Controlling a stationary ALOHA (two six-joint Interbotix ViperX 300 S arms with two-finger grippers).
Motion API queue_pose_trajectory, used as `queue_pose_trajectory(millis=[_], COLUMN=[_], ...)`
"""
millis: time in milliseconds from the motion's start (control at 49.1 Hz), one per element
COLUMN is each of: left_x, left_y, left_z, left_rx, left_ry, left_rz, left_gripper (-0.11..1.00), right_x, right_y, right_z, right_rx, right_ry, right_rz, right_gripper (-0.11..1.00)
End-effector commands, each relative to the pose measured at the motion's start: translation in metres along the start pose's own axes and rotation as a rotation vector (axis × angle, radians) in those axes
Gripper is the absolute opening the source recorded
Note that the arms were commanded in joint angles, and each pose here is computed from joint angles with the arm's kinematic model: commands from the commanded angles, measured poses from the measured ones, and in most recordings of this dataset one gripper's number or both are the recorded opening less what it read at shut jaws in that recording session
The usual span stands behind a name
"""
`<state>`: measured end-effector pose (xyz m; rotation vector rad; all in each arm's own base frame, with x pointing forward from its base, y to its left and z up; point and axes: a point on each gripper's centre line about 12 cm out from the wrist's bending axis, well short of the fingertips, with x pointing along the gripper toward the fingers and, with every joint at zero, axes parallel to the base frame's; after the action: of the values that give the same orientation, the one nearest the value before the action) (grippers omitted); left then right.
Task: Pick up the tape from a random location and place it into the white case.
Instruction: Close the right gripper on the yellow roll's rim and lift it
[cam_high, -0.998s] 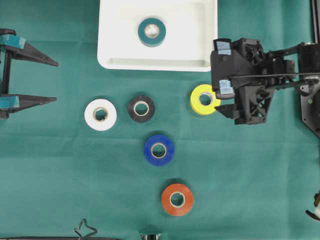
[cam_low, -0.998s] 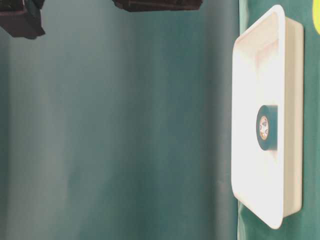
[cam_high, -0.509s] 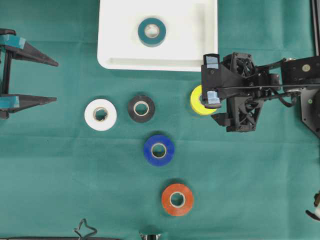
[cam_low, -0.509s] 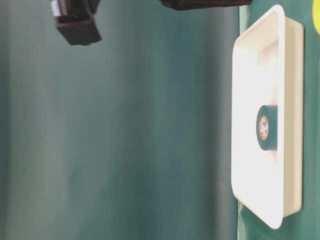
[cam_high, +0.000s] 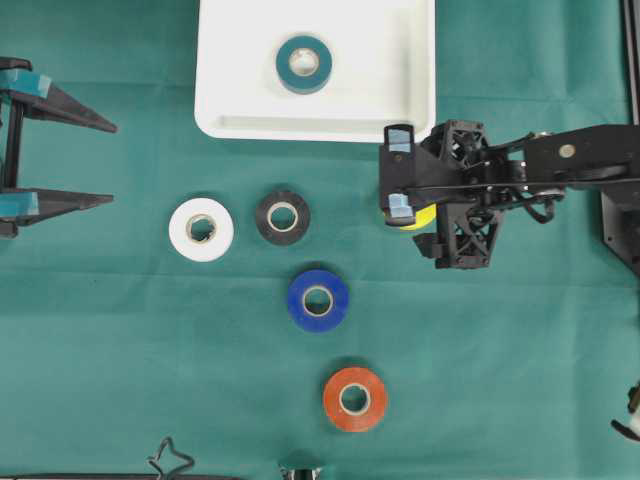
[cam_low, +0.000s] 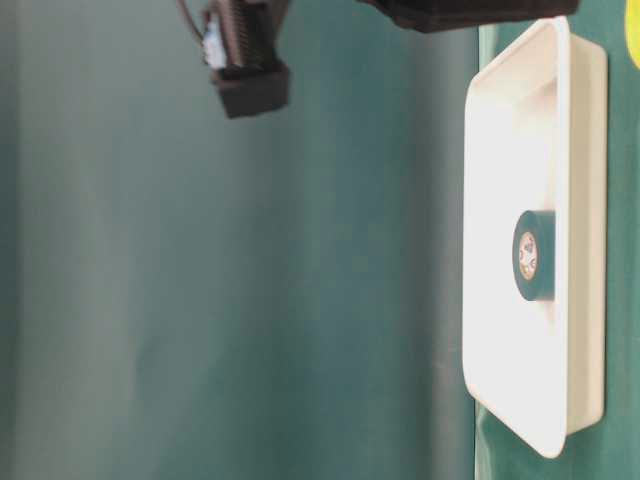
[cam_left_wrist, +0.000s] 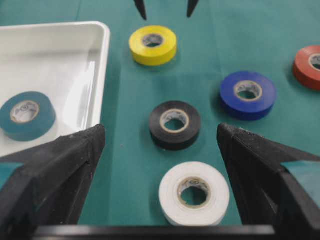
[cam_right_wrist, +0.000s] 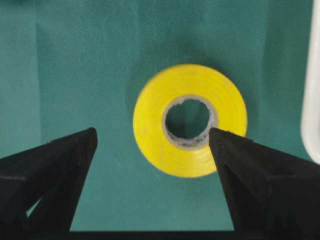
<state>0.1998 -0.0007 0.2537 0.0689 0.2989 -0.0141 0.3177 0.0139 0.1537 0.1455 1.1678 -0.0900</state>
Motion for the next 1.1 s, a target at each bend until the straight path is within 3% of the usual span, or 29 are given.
queue_pose_trajectory(millis=[0, 651, 1079], left_x=[0.001, 0.001, 0.001], left_y=[0.0, 0.0, 0.0], left_z=[0.003, 0.003, 0.003], left_rx=[-0.001, -0.001, -0.001], left_ry=[-0.009, -0.011, -0.011], left_rz=[-0.001, -0.002, -0.001], left_gripper=[0.95, 0.95, 0.95], right_x=[0.0, 0.046, 0.049], right_y=[0.002, 0.001, 0.0], right_z=[0.006, -0.003, -0.005], right_rx=[0.0, 0.014, 0.015], right_ry=[-0.025, 0.045, 0.057], right_rz=[0.006, -0.008, -0.01], right_gripper=[0.91, 0.91, 0.91])
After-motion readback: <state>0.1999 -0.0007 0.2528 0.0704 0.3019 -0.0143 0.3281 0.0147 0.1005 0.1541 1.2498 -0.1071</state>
